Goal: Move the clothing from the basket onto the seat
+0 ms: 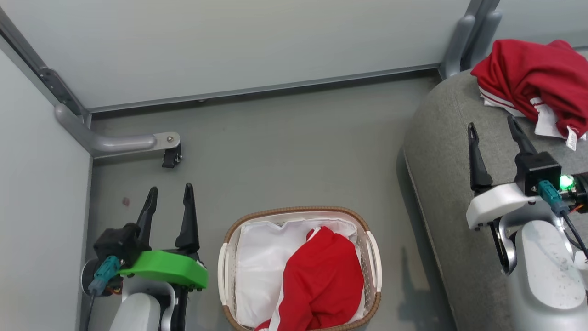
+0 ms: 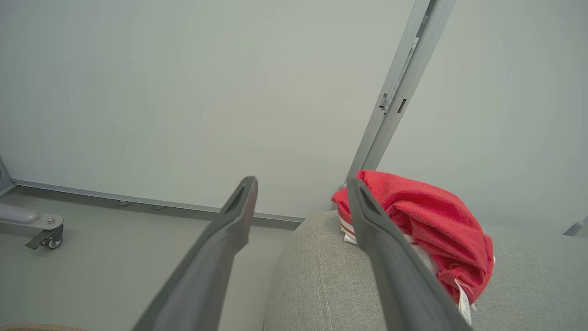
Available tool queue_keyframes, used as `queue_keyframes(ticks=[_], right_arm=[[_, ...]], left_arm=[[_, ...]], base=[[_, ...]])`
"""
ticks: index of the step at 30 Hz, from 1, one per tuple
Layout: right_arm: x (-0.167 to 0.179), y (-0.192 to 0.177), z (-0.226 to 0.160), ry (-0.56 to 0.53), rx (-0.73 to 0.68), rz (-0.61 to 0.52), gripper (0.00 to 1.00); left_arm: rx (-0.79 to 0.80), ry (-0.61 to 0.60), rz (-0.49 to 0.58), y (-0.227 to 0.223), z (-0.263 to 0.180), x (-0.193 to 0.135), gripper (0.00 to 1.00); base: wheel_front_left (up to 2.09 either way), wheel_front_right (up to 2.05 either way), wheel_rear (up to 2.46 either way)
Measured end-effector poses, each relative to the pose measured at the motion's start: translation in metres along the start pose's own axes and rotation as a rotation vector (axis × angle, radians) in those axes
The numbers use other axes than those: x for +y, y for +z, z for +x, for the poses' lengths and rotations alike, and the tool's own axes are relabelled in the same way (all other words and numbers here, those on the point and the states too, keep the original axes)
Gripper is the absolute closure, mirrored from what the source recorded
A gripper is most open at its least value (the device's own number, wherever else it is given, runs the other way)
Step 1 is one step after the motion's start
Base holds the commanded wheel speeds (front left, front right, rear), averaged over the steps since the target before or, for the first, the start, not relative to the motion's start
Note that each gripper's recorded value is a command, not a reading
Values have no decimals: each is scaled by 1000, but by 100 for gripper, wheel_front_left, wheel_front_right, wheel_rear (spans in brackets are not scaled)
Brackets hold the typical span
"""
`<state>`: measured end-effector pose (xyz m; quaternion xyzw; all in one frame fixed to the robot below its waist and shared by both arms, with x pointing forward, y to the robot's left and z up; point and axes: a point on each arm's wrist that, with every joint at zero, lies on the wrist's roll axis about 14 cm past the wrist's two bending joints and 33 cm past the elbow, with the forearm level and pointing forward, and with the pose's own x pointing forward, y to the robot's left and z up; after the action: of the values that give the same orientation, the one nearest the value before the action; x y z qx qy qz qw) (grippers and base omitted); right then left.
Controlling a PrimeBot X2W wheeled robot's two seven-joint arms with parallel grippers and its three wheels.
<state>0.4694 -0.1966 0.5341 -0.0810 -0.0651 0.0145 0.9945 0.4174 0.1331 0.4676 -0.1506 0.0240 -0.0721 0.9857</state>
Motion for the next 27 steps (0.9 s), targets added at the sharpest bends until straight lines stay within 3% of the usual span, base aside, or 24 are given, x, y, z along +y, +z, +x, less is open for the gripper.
queue_keyframes(ticks=[11,27], right_arm=[[20,-8,-49,29,28,157,0],[35,-20,-72,62,72,208,0]], left_arm=[[-12,50,-14,3,-38,10,0],[0,42,-18,-1,-49,5,0]], base=[[0,0,0],[0,0,0]])
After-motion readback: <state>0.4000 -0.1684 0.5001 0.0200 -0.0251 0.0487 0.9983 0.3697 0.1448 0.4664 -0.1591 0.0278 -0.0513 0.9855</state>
